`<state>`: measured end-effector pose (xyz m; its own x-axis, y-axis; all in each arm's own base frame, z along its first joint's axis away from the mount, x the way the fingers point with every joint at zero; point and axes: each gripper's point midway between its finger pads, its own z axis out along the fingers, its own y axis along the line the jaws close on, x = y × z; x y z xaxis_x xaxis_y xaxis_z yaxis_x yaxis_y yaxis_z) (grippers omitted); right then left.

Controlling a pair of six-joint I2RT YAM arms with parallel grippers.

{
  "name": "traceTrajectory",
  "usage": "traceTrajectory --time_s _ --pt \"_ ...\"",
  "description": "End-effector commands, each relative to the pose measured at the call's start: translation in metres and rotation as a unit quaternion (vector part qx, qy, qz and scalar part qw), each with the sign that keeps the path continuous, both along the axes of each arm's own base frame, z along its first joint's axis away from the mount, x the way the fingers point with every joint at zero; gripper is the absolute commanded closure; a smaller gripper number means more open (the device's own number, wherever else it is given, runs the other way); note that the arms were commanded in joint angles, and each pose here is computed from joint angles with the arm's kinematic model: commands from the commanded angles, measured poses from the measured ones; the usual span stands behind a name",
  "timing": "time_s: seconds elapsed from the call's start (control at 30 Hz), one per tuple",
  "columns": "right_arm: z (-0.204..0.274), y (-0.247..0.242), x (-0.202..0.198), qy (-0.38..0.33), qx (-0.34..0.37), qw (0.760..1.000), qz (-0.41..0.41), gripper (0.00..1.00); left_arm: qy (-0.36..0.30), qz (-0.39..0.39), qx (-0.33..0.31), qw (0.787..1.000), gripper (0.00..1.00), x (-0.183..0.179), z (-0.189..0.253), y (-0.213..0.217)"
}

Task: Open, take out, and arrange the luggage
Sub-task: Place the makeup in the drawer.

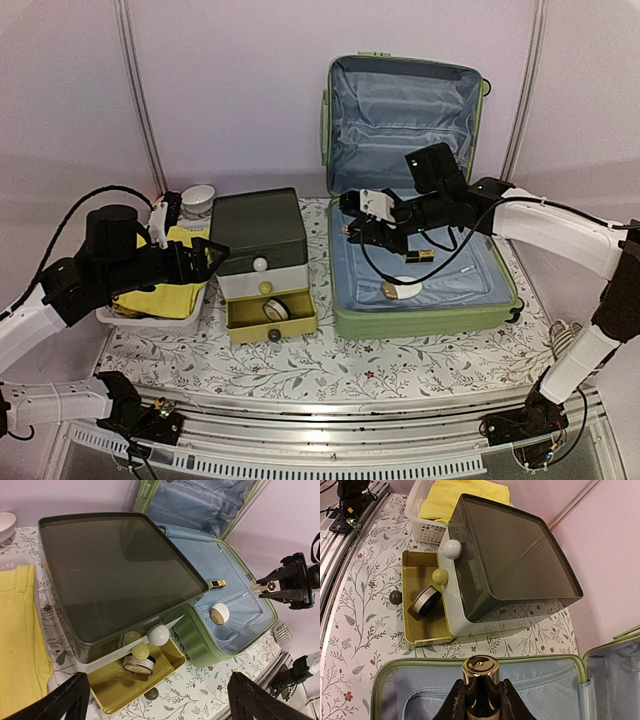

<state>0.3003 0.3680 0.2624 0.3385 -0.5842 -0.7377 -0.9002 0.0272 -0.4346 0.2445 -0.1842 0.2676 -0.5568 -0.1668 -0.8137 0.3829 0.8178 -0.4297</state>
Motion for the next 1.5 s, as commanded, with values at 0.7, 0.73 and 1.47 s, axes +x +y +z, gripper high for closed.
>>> traceTrajectory --time_s 0.7,0.73,1.47 --pt "-0.023 0.190 -0.132 0.009 0.165 0.966 0.198 0.83 0.025 0.004 -0.030 0.999 0.02 -0.011 -0.019 0.007" --pt "-0.030 0.195 -0.132 0.009 0.165 0.966 0.198 0.84 0.025 0.003 -0.029 0.999 0.02 -0.012 -0.020 0.007" --pt "-0.093 0.230 -0.113 0.019 0.165 0.973 0.160 0.86 0.024 -0.001 -0.013 1.000 0.02 -0.013 -0.022 0.009"
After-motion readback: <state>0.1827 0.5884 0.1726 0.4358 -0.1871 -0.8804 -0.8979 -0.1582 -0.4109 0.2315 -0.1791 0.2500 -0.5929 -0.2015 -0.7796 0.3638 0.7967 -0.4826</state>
